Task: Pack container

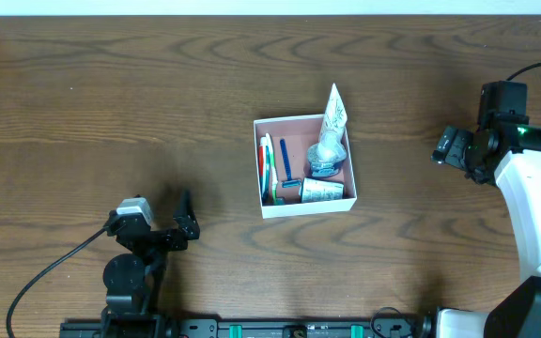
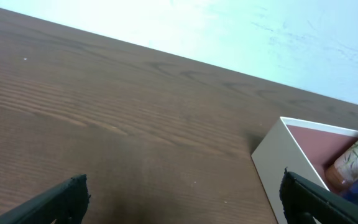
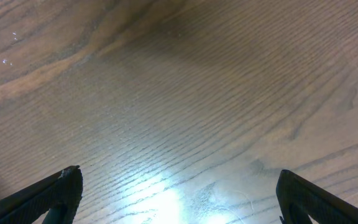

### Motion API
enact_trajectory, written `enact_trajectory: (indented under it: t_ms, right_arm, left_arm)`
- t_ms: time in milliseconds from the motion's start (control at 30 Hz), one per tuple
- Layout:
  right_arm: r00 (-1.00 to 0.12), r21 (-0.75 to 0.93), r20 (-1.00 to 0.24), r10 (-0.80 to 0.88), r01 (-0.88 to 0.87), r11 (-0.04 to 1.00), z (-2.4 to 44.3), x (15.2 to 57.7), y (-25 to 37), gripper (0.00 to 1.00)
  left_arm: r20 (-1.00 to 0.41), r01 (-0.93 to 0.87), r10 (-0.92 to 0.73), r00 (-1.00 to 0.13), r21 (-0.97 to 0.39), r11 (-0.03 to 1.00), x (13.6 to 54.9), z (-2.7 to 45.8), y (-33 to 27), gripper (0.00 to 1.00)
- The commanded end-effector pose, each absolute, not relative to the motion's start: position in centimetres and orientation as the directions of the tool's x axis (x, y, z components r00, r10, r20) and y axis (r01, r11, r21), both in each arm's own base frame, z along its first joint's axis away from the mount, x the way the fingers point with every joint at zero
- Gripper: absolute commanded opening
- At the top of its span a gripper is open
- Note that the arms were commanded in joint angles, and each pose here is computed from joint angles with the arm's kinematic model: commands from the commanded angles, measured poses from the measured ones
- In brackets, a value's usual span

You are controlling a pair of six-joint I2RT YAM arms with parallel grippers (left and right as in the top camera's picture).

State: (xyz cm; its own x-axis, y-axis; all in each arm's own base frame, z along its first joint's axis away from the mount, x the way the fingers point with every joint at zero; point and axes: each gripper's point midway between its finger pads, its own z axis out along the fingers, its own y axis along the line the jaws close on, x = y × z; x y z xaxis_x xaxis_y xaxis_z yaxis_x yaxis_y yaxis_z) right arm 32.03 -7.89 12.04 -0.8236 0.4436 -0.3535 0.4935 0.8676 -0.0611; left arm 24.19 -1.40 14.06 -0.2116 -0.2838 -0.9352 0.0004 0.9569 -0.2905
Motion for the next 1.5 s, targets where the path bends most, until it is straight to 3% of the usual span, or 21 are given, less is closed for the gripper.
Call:
enact_trajectory:
  t_ms: [0,267,1367,1467]
  right_arm:
    - [-0.815,-0.06,-0.355,0.459,0.509,0.858,12.0,32.1,-8.1,0.99]
    - [-0.815,-0.06,-0.354,0.459,0.509,0.859,12.0,32.1,-8.1,0.99]
    - [-0.815,-0.059,-0.354,0.459,0.51,0.858,12.0,32.1,-8.1,0.99]
    - [-0.809,0.037,-0.339,0.48,0.499,0.866,12.0,32.9,-6.6,0.99]
  left_arm:
    - [-0.934,0.001,-0.265,-0.239,-0.273,0.962,24.1,12.6,-1.4,0.98]
    - [-0.945,0.017,-0.267,-0.191,-0.275,0.961,24.1,13.7,-1.4,0.98]
    - [-0.944,0.016,-0.267,-0.193,-0.275,0.961,24.1,13.7,-1.4,0.98]
    - [-0.944,0.016,-0.267,-0.193,-0.275,0.961,24.1,13.7,-1.4,0.98]
